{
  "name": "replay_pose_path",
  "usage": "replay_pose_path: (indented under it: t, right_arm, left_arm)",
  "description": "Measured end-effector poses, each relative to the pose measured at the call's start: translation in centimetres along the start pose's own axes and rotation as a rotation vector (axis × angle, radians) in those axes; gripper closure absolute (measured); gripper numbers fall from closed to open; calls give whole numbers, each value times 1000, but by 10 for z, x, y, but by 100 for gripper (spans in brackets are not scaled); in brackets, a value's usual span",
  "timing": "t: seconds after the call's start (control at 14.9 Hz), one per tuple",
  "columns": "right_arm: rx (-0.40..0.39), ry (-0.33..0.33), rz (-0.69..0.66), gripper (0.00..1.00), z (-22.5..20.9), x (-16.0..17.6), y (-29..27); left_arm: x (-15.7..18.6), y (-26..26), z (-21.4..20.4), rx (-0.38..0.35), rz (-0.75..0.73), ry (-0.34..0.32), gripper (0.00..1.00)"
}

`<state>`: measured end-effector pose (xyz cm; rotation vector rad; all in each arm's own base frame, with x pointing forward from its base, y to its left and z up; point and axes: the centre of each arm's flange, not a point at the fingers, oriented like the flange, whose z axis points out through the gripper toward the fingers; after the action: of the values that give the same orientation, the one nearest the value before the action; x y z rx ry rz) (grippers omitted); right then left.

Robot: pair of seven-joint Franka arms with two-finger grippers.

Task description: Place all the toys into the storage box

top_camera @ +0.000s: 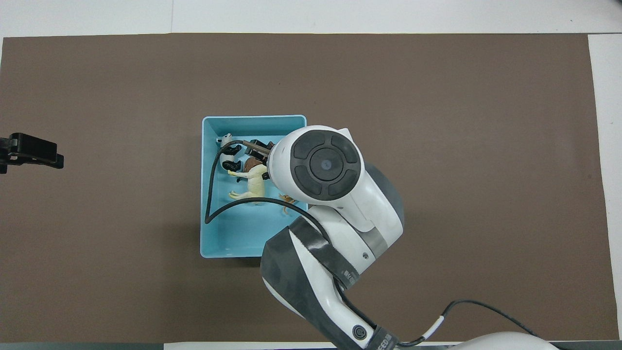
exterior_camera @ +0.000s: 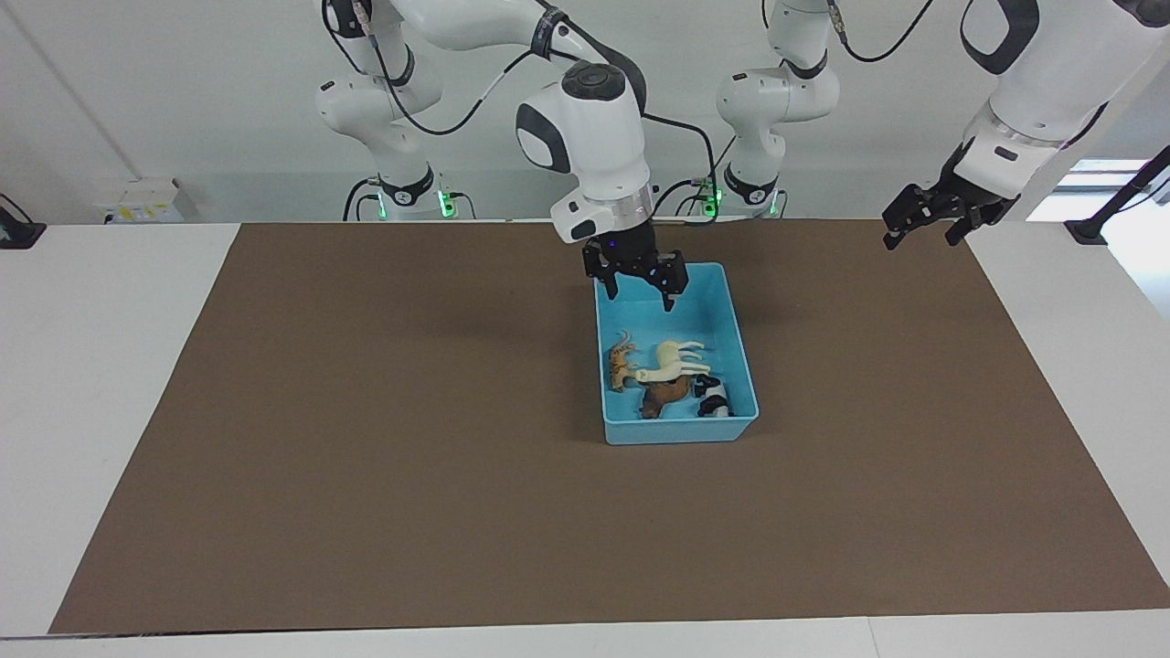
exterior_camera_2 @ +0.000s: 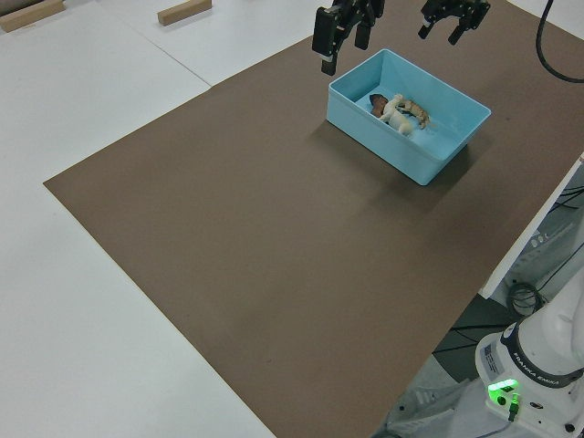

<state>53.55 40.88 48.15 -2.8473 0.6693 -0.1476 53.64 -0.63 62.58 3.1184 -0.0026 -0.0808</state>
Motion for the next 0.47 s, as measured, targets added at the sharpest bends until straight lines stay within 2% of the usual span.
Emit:
replay_pose_path:
  t: [0.27,0.47]
  right_arm:
    - [-33,2,-109,0,8,49,33]
    - [-53,-14,-142,0,25,41,40]
  left_arm:
    - [-9,16,-12,2,29,23,0]
    - [-10,19,-12,2,35,23,0]
